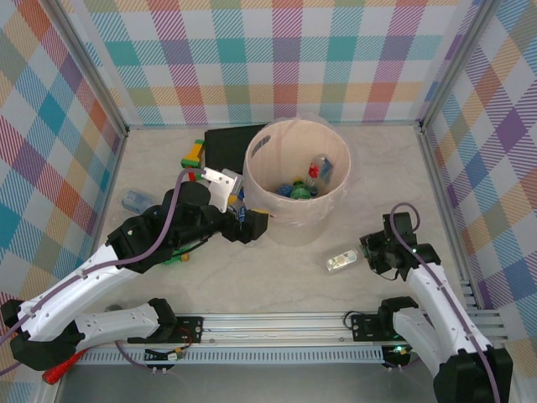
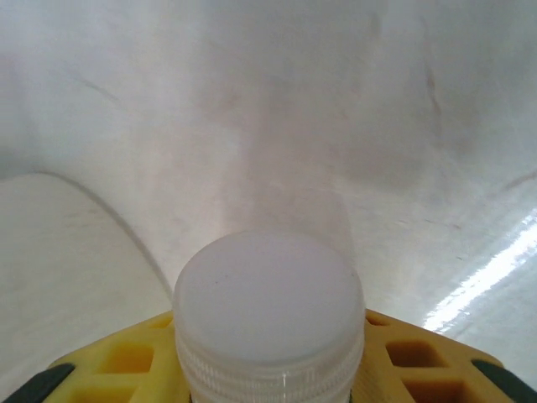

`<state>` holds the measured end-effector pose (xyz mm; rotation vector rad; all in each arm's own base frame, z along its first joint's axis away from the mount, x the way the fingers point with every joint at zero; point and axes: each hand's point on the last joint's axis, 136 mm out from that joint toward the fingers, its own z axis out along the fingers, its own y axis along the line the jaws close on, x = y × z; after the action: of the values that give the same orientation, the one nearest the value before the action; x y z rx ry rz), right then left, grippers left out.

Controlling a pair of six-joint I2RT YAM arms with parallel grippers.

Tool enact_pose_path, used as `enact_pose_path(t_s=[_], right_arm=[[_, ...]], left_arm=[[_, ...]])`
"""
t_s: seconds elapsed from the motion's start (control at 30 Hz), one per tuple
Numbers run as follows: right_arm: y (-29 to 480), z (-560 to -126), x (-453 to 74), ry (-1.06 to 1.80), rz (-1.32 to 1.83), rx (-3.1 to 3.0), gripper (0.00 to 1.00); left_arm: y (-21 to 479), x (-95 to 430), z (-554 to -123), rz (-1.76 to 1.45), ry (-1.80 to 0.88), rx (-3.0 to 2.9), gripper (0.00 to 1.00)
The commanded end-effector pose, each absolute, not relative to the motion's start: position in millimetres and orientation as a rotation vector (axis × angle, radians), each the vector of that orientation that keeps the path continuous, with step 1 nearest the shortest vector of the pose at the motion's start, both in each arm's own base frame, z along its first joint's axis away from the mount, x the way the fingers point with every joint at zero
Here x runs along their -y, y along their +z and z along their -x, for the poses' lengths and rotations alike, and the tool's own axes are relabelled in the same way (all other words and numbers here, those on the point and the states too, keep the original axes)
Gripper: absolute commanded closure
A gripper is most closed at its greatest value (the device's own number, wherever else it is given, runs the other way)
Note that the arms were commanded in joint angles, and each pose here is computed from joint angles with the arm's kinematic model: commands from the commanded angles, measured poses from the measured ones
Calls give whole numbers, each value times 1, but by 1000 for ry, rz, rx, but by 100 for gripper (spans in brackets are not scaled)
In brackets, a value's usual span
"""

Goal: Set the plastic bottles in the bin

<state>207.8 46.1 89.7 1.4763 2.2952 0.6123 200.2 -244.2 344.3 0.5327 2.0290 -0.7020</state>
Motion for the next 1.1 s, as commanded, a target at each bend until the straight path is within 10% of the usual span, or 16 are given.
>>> enact_pose_path(t_s=[0.0, 0.7, 1.07], right_arm=[[127, -216, -27, 518, -1354, -2218, 68], [426, -280, -20, 522, -550, -1646, 66], [514, -308, -105, 793, -33, -1575, 65]], left_arm=[[358, 239, -203, -506, -692, -1980, 1], [379, 202, -211, -287, -641, -1900, 0], [383, 193, -205, -265, -656, -1887, 0]])
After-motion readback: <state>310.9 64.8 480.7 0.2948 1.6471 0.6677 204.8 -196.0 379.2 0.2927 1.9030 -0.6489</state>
